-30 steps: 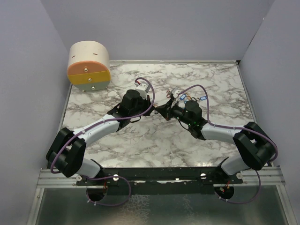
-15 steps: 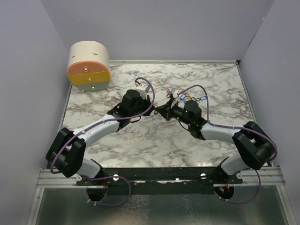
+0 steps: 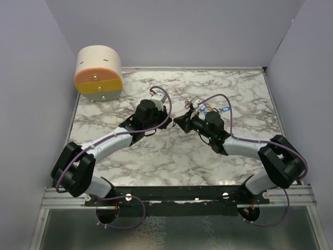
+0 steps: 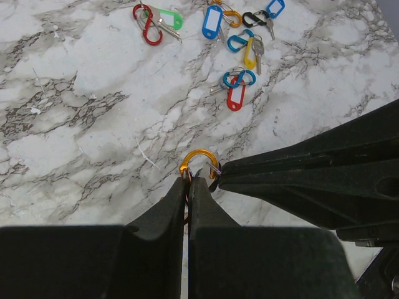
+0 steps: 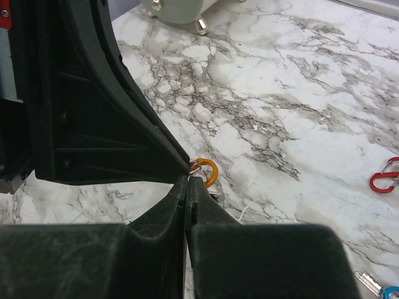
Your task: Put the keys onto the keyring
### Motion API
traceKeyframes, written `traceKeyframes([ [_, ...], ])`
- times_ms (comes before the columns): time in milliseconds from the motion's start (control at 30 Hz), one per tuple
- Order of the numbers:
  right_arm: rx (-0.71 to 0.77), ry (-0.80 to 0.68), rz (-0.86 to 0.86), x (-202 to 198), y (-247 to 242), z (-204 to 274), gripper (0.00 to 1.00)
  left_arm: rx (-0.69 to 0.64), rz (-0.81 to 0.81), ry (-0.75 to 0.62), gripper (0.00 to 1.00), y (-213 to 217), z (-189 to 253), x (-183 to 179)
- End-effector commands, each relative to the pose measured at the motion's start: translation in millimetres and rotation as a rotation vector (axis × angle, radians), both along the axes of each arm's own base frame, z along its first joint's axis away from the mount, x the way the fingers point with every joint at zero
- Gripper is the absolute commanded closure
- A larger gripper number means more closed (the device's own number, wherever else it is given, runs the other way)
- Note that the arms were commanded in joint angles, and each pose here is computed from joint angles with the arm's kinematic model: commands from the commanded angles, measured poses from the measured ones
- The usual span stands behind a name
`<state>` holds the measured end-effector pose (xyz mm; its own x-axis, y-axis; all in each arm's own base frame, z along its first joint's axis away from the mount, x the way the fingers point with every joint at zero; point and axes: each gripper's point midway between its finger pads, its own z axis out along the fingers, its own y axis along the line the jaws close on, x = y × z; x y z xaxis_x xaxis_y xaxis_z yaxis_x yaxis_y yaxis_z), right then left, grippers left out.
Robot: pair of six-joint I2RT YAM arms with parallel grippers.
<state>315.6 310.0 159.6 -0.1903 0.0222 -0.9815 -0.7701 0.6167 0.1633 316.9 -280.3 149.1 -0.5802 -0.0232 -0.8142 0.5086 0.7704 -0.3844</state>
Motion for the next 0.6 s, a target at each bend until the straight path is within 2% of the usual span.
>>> traceKeyframes([
  [0, 0.003, -0.008, -0.049, 11.5, -5.0, 2.3, 0.99, -0.041, -0.033, -0.051, 1.00, -7.2, 27.0, -0.8],
  [567, -0.009, -0.006, -0.088, 18.0, -15.2, -3.0, 0.99, -0.043, -0.041, -0.048, 1.00, -8.6, 27.6, -2.2],
])
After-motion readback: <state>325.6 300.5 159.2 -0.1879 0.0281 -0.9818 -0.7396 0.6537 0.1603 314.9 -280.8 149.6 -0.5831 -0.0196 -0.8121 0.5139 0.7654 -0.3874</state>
